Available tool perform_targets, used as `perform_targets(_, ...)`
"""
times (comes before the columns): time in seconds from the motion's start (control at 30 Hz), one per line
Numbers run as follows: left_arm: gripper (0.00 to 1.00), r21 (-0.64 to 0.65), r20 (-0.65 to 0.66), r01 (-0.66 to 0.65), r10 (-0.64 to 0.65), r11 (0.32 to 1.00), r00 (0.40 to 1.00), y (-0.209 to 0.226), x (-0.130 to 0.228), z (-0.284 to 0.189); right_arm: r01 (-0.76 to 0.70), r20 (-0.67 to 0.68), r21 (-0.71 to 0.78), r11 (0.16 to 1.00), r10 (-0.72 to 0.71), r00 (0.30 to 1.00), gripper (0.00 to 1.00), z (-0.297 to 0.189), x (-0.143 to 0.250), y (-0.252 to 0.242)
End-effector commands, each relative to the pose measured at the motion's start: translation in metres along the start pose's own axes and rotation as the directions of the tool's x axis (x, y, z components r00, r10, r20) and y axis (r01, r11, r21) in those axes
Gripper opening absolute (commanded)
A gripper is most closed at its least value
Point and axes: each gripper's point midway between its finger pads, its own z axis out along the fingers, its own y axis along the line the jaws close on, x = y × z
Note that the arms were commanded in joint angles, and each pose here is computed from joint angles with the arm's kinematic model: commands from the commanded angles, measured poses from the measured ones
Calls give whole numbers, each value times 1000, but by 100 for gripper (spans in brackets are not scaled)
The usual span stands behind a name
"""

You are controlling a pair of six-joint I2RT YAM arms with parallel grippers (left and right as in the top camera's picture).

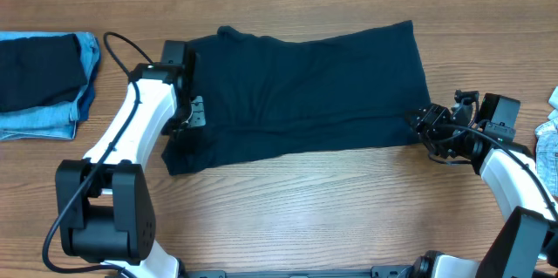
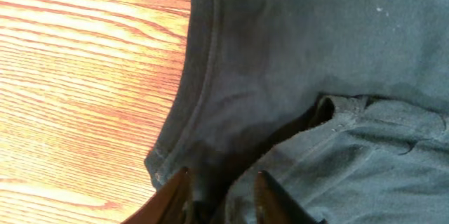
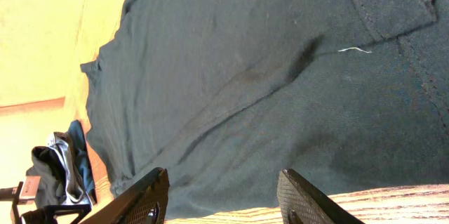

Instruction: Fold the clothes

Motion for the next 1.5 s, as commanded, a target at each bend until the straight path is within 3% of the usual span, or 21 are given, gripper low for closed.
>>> perform_targets(0.0, 43, 119, 59, -110, 103, 987, 993, -22, -12, -12, 46, 30, -31, 998, -45, 999, 54, -6, -10, 15)
perform_targets(0.07, 48, 233, 96, -229, 213, 945, 972, -47, -14, -14, 46, 31, -31, 998, -45, 999, 54, -6, -10, 15)
perform_targets(0.13, 52, 275, 105, -264, 245, 924, 964, -57, -13, -14, 45, 30, -31, 998, -44, 999, 54, -6, -10, 15)
perform_targets(0.43, 51, 310, 22, -308, 317, 899, 948, -65, 1, 16, 45, 30, -31, 998, -44, 999, 54, -6, -10, 15)
perform_targets(0.77, 38, 337, -11, -309, 332, 889, 943, -74, 2, 40, 43, 28, -30, 999, -43, 999, 54, -6, -9, 15)
perform_targets(0.93, 4, 325, 16, -311, 323, 893, 946, -74, -5, 41, 43, 27, -30, 999, -42, 999, 54, -6, -9, 15)
perform_targets(1.47, 7, 268, 111, -288, 268, 919, 957, -71, -47, 17, 45, 30, -30, 999, -44, 999, 54, -6, -10, 15)
